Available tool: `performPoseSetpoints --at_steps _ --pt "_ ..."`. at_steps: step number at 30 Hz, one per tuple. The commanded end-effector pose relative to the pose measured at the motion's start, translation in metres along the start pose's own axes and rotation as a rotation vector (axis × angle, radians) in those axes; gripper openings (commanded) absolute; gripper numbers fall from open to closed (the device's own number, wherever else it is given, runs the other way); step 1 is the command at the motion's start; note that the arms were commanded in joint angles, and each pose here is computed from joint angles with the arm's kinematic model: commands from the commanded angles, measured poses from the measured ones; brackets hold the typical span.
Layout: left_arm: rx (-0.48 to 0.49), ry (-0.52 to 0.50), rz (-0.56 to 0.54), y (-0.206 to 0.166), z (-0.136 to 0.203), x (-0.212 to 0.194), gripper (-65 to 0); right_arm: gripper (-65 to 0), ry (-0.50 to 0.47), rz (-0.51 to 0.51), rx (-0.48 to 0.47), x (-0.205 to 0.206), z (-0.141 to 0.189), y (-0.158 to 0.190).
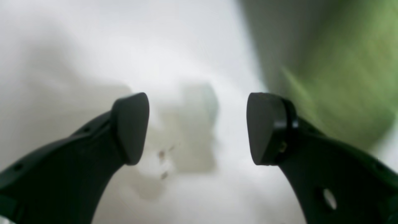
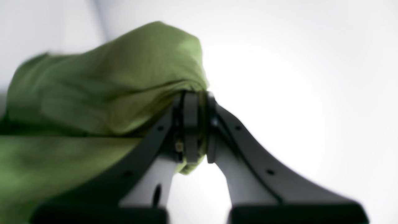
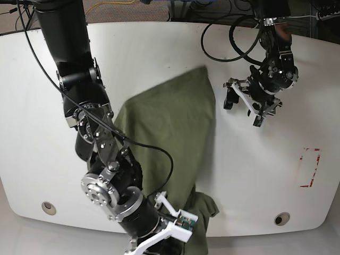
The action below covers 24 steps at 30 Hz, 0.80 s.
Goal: Layout the t-shirt on the table in an organized manner, then fold the t-shirt properly
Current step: 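Drag the fabric further with the right gripper while the left gripper withdraws, then move the left gripper to the shirt's edge and grasp it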
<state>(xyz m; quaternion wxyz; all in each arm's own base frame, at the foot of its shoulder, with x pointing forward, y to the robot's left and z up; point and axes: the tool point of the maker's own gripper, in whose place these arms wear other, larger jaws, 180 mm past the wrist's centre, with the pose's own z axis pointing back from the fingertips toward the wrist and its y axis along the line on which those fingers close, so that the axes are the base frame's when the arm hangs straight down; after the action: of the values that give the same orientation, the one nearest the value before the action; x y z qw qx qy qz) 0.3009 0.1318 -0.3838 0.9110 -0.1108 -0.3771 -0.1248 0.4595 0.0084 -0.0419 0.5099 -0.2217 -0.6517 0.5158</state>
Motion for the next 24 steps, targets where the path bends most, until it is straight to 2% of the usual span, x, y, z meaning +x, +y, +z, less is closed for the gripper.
performPoseSetpoints --at_steps 1,9,17,24 --pt "-0.016 -0.054 0.001 -0.007 0.001 0.016 -19.7 -65.0 -0.042 0.011 -0.112 0.015 0.006 -0.046" --pt "-0.06 -0.055 -0.009 -0.026 -0.005 0.017 -19.7 -65.0 -0.049 0.021 -0.147 0.019 0.007 -0.064" --pt "-0.076 -0.138 0.021 -0.036 -0.01 0.032 -19.7 -65.0 -0.059 0.026 -0.158 0.022 0.011 -0.066" --pt "-0.053 -0.204 0.064 -0.023 -0.024 0.061 -19.9 -65.0 -0.079 0.033 -0.175 0.029 0.017 -0.069"
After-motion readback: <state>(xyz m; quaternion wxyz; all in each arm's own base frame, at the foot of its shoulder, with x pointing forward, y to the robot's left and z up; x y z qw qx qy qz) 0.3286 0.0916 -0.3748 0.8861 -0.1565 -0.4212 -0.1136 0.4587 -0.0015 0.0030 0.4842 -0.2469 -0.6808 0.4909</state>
